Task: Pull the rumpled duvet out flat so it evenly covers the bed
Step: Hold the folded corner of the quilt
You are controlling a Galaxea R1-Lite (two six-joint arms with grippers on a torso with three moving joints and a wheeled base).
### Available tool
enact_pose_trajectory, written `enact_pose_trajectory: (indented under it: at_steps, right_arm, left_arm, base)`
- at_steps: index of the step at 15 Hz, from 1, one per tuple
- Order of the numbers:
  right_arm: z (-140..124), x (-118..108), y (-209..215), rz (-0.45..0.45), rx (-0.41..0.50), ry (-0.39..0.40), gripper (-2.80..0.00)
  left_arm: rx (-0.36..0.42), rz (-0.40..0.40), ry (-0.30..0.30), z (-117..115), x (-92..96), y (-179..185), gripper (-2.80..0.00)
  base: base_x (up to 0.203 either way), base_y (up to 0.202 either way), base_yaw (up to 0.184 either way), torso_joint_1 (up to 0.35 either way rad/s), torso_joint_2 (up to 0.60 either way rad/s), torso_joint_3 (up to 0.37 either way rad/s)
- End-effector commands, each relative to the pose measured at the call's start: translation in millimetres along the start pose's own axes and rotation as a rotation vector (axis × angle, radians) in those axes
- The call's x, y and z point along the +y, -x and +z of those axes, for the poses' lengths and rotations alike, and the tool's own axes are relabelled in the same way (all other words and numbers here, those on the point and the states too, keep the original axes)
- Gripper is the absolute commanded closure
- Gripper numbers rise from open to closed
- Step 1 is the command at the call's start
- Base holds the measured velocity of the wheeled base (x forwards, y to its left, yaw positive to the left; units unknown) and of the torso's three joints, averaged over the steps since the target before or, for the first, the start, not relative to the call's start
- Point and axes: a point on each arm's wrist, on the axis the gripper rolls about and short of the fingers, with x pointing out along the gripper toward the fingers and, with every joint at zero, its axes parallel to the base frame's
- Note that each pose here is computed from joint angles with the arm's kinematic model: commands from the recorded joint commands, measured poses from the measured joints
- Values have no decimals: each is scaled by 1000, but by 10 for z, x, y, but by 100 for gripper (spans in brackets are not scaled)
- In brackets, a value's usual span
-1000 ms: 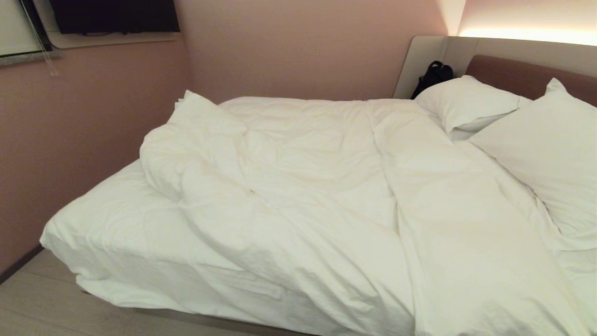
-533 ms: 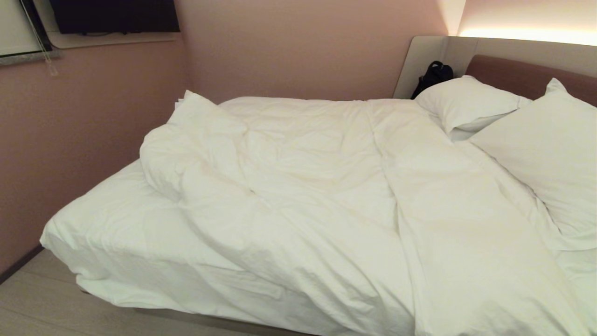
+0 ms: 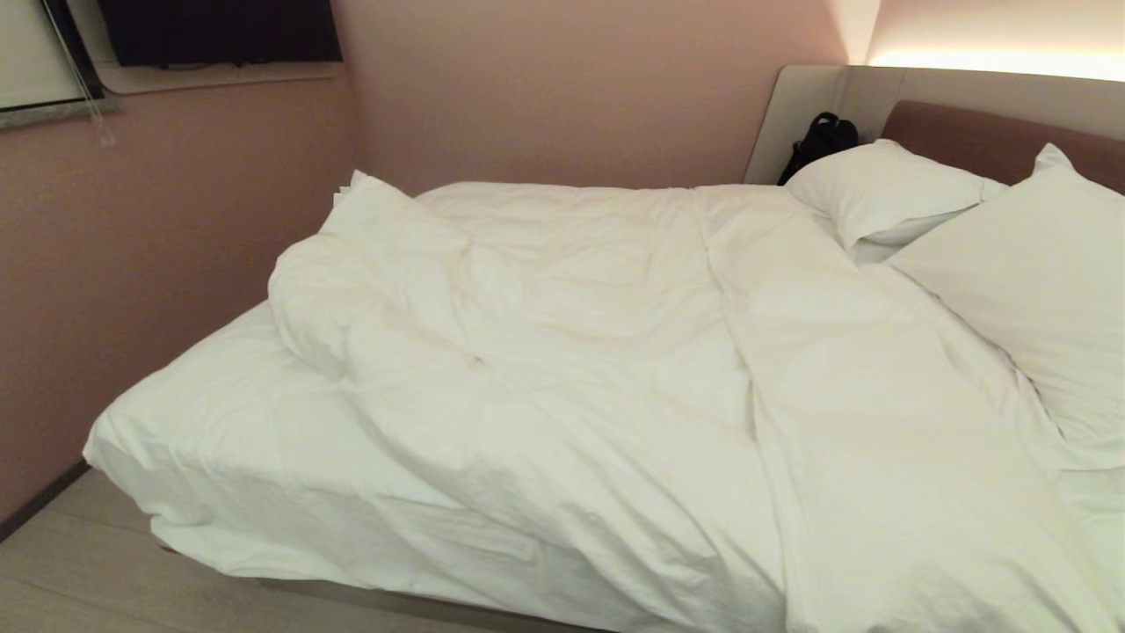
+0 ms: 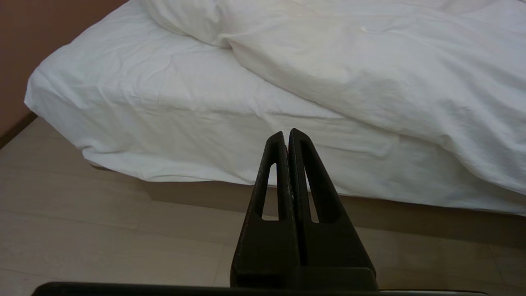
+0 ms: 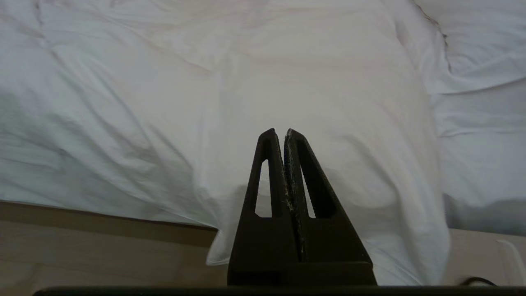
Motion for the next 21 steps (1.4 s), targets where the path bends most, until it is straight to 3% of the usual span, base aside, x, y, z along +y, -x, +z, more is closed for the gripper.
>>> enact_pose_trajectory:
  at_steps: [1,21]
  right_arm:
    - [2,0,1,0,-1,1,0]
    - [-1,0,0,0,0,1,0]
  left_arm:
    - [1,0,0,0,0,0,0]
    - [0,0,-1,0,0,0,0]
  base:
    - [1,157,-1,9,2,2]
    - [0,196,0,2,2,2]
